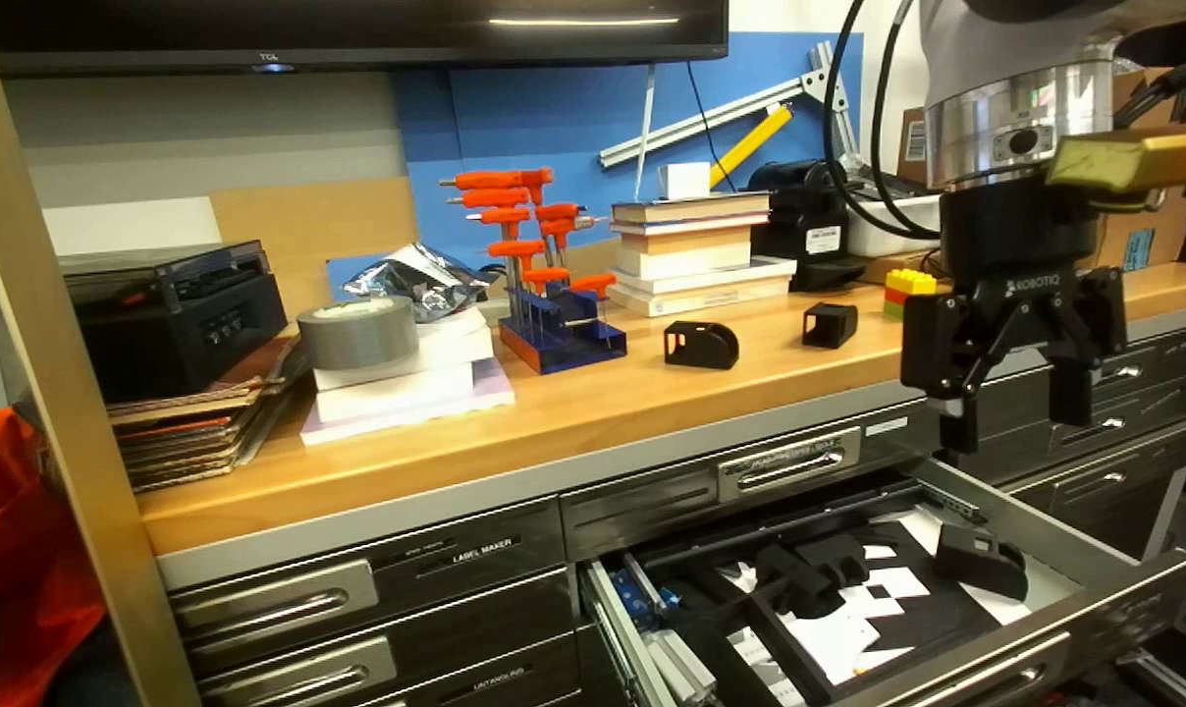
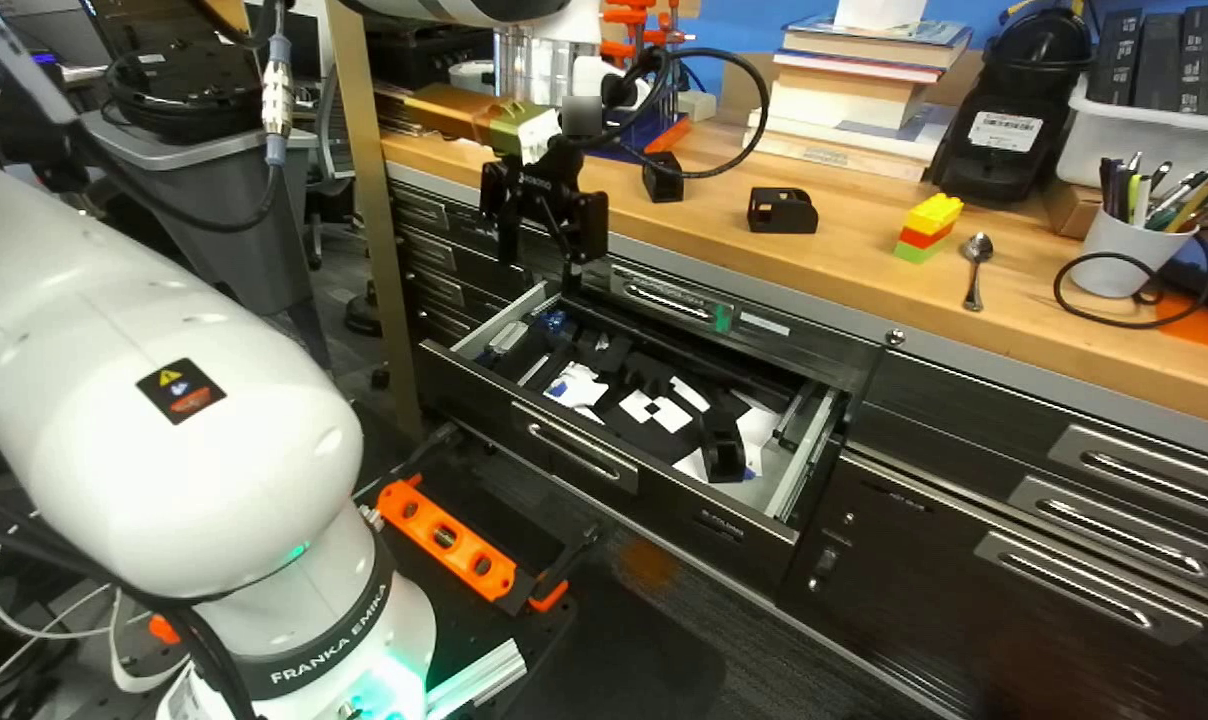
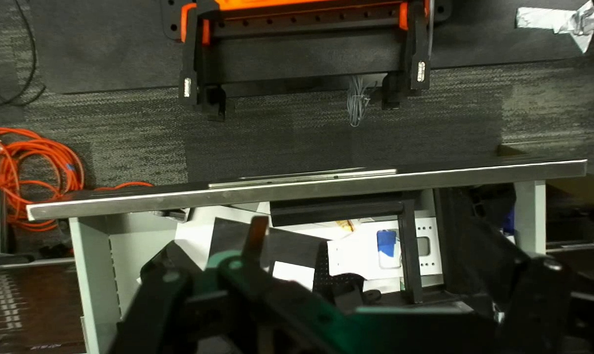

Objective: Put the black objects in the open drawer then close the drawer

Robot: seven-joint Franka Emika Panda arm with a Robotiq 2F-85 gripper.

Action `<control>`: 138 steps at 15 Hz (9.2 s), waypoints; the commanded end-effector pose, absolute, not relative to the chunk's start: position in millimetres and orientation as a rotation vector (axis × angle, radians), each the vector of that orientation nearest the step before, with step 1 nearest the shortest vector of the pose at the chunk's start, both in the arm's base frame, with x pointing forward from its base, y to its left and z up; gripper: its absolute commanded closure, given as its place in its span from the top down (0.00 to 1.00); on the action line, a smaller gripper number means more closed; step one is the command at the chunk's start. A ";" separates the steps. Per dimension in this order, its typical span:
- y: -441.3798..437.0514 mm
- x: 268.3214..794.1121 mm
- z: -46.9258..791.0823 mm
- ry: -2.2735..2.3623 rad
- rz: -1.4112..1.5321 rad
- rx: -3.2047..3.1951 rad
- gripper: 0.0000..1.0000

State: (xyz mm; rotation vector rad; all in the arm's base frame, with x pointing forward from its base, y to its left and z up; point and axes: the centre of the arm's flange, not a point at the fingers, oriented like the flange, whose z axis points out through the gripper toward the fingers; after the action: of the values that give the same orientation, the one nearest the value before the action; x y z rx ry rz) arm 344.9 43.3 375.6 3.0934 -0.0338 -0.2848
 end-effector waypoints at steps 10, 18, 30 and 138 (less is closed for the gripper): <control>86.6 437.9 500.4 -0.157 0.332 3.286 1.00; 87.0 538.5 543.7 -0.756 0.579 3.264 1.00; -17.1 613.7 493.1 -1.443 0.469 2.840 1.00; 90.0 508.2 477.2 -0.307 0.080 3.066 1.00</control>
State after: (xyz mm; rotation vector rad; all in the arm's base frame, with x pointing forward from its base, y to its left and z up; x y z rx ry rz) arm 480.3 81.5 456.4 3.0614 -0.5226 0.1484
